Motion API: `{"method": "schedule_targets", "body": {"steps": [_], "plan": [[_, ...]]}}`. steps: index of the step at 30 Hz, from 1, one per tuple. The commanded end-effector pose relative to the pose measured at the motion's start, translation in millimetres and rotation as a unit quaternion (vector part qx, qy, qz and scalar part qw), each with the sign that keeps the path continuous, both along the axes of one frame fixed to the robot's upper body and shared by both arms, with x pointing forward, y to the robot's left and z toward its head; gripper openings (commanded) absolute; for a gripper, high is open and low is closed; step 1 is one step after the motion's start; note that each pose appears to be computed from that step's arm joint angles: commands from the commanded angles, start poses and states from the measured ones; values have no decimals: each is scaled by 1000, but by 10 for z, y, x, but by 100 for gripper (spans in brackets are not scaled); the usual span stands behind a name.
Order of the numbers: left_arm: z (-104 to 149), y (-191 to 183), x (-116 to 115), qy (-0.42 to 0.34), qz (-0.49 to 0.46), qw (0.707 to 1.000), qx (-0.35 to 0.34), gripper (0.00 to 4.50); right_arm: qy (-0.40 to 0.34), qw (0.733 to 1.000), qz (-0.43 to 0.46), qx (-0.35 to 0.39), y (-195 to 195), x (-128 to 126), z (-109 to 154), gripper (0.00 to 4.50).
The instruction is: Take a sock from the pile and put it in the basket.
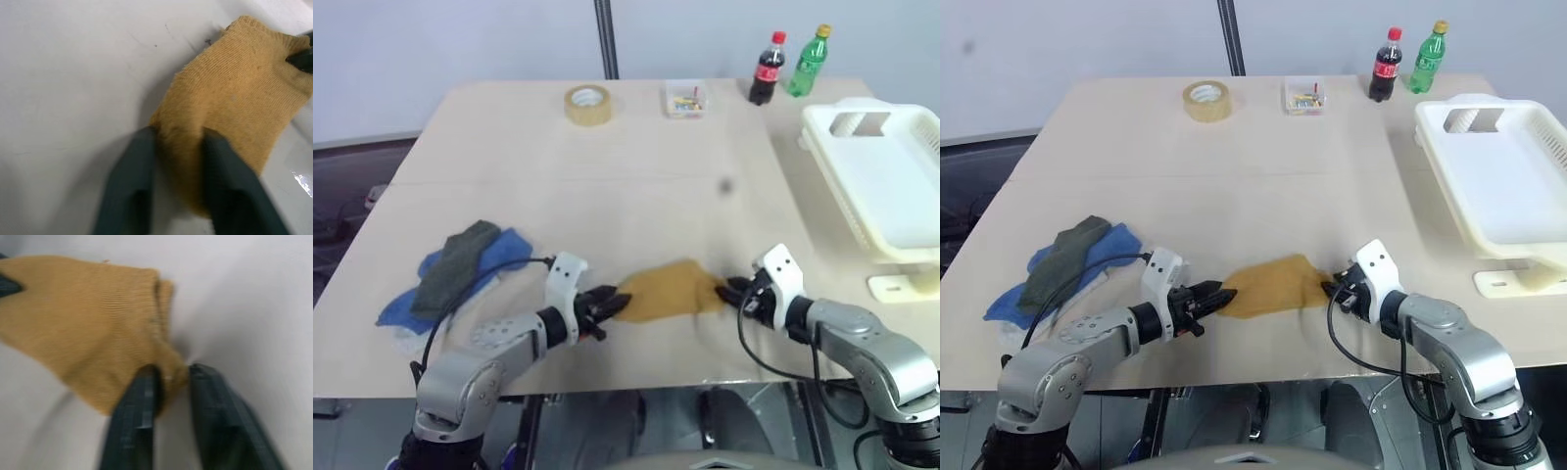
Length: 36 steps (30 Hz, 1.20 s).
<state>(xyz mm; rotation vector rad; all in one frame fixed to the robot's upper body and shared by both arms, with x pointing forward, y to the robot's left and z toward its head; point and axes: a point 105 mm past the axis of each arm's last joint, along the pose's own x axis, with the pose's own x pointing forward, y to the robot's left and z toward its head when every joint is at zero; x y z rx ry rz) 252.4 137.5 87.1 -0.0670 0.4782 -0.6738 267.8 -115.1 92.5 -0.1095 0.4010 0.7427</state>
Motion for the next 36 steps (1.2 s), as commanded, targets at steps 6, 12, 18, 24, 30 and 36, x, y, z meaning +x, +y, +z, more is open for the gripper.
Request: {"method": "schedule_targets", "body": {"steps": [6, 12, 18, 24, 30, 36], "plan": [[266, 341, -171, -17, -25, 999, -40, 317, -113, 985, 129, 20, 49, -190, 609, 291], [309, 558, -270, -24, -42, 999, -10, 325, -128, 975, 179, 15, 89, -218, 622, 55], [276, 943, -351, -9, -34, 999, 30, 325, -128, 964, 233, -18, 156, -184, 426, 5], [322, 1499, -292, -2, 11, 997, 81, 325, -134, 948, 279, -68, 308, 38, 76, 5], [982, 1468, -15, -87, 12, 995, 49, 325, -137, 944, 292, -74, 341, 80, 46, 5], [860, 620, -122, 23, -133, 990, -26, 325, -135, 941, 301, -81, 341, 57, 18, 5]]}}
